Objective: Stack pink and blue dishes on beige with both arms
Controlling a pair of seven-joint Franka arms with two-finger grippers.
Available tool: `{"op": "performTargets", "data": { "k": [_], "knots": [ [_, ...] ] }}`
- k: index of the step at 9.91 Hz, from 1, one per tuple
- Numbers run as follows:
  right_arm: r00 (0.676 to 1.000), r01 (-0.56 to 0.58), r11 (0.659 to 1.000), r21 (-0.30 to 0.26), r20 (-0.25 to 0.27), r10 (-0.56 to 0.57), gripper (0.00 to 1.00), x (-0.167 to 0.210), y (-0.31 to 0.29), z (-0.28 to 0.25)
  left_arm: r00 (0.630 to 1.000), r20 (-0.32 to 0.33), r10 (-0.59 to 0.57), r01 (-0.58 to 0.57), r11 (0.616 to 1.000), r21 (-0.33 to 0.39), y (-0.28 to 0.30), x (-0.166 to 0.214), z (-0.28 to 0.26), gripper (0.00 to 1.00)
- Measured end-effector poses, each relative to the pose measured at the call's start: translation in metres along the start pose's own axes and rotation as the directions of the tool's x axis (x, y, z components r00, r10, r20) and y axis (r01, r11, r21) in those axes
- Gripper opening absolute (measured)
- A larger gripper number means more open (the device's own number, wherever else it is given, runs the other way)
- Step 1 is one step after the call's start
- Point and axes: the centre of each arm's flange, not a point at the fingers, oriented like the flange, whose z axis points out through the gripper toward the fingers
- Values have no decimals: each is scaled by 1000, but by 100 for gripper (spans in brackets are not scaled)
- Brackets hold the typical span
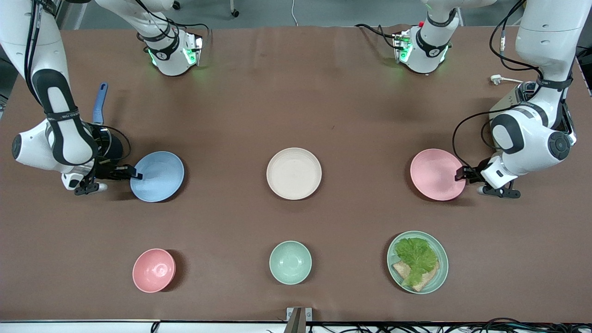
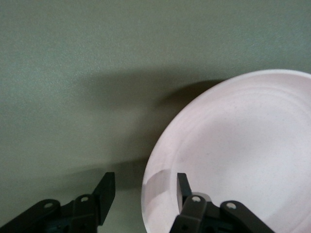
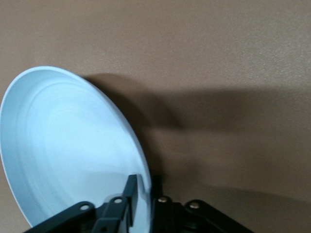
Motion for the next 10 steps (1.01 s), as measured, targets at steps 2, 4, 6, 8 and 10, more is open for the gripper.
{"op": "performTargets", "data": {
  "k": [2,4,6,8,10],
  "knots": [
    [1000,-3,1000,10,-9,3,7,5,-3,-6,1000,-6,4,-4,1000,2,2,0,1,24],
    [999,-38,999,24,-20,39,7,23,-12,-23,1000,-15,15,-15,1000,1,5,2,-4,7],
    [994,-111,994,-12,13,111,7,54,-43,-71,999,-25,33,-33,999,-9,13,5,-16,5],
    [979,-191,980,-52,56,194,7,77,-97,-132,999,-7,53,-54,997,-57,30,15,-44,5],
    [962,-255,966,-47,86,258,7,92,-145,-169,994,21,103,-99,987,-129,64,40,-94,5]
  ]
}}
